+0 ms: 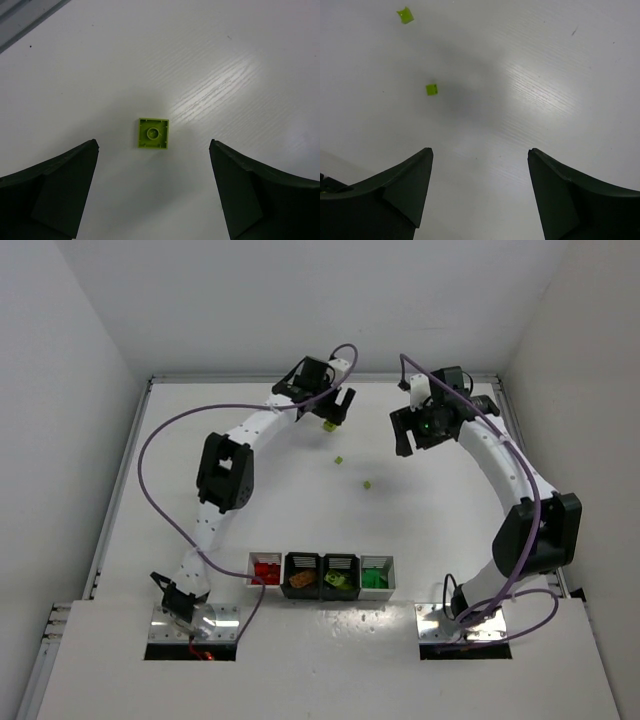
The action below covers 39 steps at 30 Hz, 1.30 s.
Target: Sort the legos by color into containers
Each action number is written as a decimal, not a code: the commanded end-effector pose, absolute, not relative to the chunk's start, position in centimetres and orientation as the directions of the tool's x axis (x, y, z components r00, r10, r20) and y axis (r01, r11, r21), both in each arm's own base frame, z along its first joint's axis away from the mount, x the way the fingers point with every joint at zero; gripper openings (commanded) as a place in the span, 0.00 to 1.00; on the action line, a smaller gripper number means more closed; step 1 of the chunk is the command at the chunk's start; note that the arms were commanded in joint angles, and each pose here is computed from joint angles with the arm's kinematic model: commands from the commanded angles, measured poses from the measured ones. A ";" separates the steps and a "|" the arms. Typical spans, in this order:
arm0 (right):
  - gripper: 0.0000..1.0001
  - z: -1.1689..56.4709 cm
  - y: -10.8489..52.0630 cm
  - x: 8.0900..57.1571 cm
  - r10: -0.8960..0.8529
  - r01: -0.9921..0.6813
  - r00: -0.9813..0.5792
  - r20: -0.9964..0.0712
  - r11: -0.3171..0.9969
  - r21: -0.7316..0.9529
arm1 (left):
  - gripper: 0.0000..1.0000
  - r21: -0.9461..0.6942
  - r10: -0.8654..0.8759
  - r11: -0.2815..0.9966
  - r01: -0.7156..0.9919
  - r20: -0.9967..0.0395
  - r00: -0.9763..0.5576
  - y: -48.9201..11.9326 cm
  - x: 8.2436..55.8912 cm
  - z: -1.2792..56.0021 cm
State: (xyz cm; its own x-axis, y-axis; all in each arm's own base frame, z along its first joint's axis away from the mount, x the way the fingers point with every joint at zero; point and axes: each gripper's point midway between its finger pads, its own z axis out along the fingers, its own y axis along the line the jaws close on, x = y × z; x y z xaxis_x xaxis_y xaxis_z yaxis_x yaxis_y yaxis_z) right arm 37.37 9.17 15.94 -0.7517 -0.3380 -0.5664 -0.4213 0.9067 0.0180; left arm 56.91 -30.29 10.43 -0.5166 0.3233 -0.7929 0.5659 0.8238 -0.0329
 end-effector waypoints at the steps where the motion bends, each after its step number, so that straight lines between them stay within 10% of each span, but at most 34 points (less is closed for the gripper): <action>1: 0.77 16.7 9.6 37.7 -0.296 -0.414 -0.751 -0.591 0.907 0.072 | 0.99 0.108 0.408 0.821 0.561 -0.799 -0.443 -31.0 57.8 10.5; 17: 0.77 16.4 7.9 38.2 -0.251 -0.386 -0.771 -0.585 0.915 0.116 | 0.88 0.035 0.380 0.827 0.561 -0.770 -0.512 -31.6 58.1 5.5; 32: 0.75 15.2 8.8 37.9 -0.259 -0.414 -0.785 -0.563 0.895 0.166 | 0.39 -0.008 0.327 0.846 0.533 -0.782 -0.531 -30.6 59.0 5.2; 39: 0.73 14.3 10.2 36.8 -0.281 -0.473 -0.784 -0.553 0.848 0.240 | 0.26 -0.090 0.306 0.699 0.710 -0.859 -0.410 -31.1 52.8 14.6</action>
